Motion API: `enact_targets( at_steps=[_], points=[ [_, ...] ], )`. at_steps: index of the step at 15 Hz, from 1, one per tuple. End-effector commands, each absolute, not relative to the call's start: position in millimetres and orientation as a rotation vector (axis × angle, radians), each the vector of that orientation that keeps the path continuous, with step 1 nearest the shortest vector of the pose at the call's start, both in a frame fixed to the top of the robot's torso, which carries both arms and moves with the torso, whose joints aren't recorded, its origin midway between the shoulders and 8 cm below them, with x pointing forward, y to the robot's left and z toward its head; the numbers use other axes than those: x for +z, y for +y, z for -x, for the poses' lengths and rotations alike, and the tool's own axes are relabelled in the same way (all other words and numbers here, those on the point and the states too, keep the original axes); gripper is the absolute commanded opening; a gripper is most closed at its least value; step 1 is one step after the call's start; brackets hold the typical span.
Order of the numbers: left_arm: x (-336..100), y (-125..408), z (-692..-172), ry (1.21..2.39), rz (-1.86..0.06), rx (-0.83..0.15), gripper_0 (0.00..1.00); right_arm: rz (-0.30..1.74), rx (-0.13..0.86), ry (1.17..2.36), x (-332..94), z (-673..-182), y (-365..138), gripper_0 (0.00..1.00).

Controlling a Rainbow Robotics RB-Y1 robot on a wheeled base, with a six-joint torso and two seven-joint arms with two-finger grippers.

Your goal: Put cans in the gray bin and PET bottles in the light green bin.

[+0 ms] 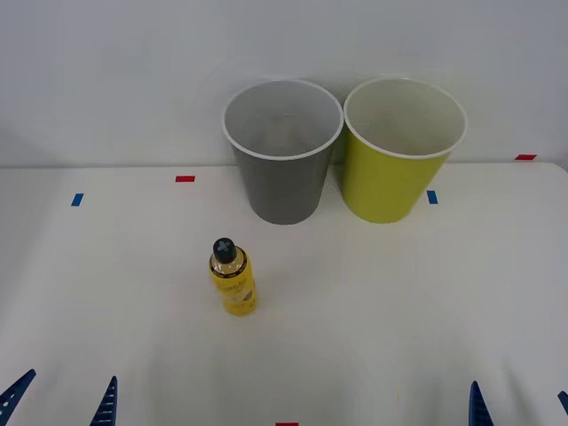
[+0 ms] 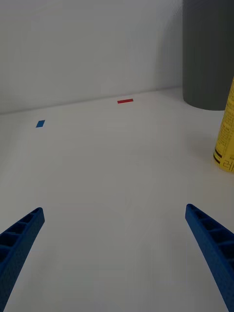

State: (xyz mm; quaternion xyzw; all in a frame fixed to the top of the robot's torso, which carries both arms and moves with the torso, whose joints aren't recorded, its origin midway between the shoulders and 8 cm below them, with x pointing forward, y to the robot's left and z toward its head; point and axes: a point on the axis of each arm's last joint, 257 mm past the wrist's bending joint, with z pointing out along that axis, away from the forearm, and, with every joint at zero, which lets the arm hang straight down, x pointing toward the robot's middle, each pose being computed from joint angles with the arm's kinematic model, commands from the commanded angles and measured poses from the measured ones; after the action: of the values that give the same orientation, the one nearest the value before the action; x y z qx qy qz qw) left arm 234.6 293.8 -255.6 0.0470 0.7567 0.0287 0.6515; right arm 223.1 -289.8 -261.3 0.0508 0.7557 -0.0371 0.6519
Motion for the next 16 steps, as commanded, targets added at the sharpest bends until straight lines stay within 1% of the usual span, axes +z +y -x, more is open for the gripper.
enact_targets(
  at_steps=[1,16],
  points=[
    [-255.6,293.8,-234.6,1.718,-0.107,0.065,1.0,-0.115,-0.084,1.716,-261.3,-223.1,-289.8,1.0],
    [-255.6,293.8,-234.6,1.718,-0.107,0.065,1.0,-0.115,-0.084,1.716,-261.3,-223.1,-289.8,1.0]
  ],
)
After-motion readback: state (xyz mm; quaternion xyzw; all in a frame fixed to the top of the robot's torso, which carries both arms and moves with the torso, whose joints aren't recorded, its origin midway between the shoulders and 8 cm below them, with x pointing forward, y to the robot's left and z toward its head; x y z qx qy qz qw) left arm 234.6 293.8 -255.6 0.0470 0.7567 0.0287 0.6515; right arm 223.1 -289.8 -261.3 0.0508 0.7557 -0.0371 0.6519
